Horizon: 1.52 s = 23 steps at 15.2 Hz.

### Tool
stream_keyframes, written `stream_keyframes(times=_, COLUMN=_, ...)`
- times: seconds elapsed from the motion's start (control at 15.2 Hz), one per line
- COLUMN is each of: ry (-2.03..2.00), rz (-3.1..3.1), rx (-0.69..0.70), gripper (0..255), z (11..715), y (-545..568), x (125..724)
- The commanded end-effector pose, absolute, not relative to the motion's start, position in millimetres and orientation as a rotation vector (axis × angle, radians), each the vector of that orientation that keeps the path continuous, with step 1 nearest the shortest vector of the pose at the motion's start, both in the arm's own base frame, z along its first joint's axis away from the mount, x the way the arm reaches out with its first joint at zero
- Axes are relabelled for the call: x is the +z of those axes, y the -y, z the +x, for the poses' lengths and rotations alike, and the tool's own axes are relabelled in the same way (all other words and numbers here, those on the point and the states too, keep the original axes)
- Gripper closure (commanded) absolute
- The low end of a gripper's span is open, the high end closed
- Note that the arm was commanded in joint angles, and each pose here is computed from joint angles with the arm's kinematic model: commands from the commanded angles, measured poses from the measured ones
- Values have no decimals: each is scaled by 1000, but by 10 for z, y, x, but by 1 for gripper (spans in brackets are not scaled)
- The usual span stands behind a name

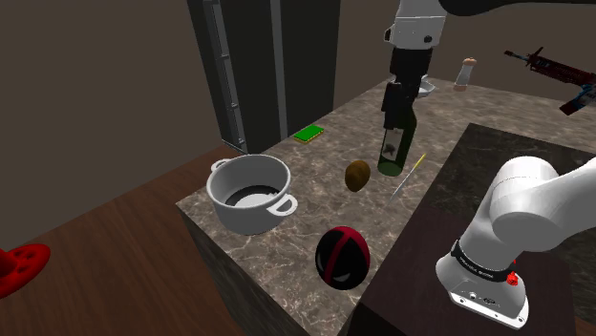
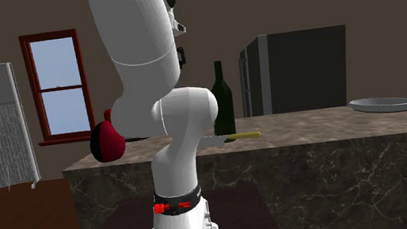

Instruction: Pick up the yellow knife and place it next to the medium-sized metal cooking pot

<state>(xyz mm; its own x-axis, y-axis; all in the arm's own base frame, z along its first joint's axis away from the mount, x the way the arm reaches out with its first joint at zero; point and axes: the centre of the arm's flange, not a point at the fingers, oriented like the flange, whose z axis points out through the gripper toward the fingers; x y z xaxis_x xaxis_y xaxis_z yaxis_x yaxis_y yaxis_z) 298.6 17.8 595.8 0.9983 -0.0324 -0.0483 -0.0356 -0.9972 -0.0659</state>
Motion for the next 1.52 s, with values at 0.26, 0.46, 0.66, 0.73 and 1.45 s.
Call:
stream_keyframes(times=0.26, ry=364, rz=-3059, rx=49, gripper=0, z=2697, y=1, x=5557)
stream_keyframes(times=0.46, ry=674, rz=-3012, rx=31, gripper=0, z=2525, y=182, x=5251)
stream_keyframes(times=0.66, ry=977, rz=-2934, rx=12, gripper=0, z=2397, y=393, x=4943)
stream_keyframes(times=0.73, ry=1077, rz=-2902, rx=6, gripper=0, z=2366, y=469, x=4840)
stream_keyframes(times=1.45, ry=2076, rz=-2331, rx=-62, gripper=0, z=2415, y=1338, x=3703)
